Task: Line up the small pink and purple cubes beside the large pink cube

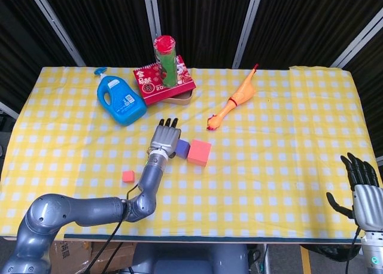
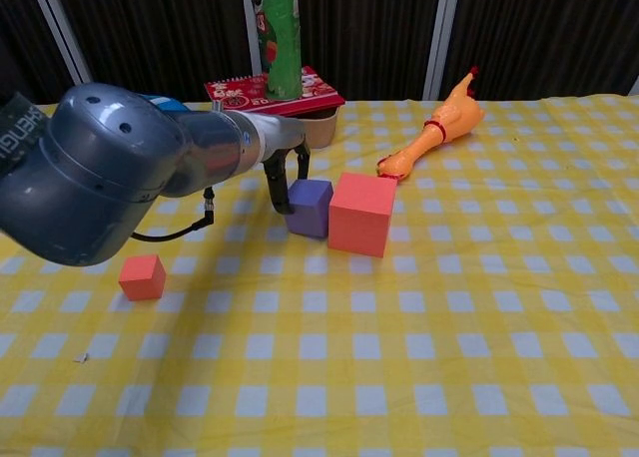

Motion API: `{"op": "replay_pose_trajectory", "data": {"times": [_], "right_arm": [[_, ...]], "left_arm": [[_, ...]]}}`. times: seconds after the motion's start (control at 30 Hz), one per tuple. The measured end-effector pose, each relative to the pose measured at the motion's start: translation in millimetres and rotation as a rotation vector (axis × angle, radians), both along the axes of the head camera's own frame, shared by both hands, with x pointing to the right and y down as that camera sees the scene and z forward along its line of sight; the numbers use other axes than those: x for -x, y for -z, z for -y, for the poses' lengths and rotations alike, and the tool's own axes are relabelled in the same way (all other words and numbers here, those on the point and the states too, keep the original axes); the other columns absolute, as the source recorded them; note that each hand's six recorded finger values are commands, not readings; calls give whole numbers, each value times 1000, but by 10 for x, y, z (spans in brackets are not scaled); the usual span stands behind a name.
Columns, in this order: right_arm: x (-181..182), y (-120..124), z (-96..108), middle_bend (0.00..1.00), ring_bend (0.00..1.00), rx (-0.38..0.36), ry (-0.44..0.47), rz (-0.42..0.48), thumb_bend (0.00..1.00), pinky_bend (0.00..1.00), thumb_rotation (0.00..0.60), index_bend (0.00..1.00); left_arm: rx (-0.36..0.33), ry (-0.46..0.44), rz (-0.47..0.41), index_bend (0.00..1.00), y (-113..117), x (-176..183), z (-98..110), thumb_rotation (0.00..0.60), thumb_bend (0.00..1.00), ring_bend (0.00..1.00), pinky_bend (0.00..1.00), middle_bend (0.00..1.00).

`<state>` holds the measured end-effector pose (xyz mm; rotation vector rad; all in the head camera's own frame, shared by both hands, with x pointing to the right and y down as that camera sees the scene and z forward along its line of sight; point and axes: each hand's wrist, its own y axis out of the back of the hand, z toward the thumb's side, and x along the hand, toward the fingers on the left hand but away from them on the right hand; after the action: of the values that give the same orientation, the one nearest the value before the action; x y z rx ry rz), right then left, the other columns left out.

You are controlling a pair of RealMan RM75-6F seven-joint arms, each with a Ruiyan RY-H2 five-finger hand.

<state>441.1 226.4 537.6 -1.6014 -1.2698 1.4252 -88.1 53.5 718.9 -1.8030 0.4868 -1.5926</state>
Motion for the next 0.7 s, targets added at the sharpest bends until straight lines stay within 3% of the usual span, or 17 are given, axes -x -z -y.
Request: {"op": "replay_pose_trajectory", "data": {"times": [0.53,0.7], "right_arm": [[1,3,-4,0,0,-1,2,-1,367,36,600,0],[2,4,-8,0,0,-2,3,-2,367,36,600,0]], "left_arm": [[-8,11,-13,324,-6,-19,16,600,292,0,75,0],[-5,10,-18,231,5,-10,1,600,266,0,73,0]]}}
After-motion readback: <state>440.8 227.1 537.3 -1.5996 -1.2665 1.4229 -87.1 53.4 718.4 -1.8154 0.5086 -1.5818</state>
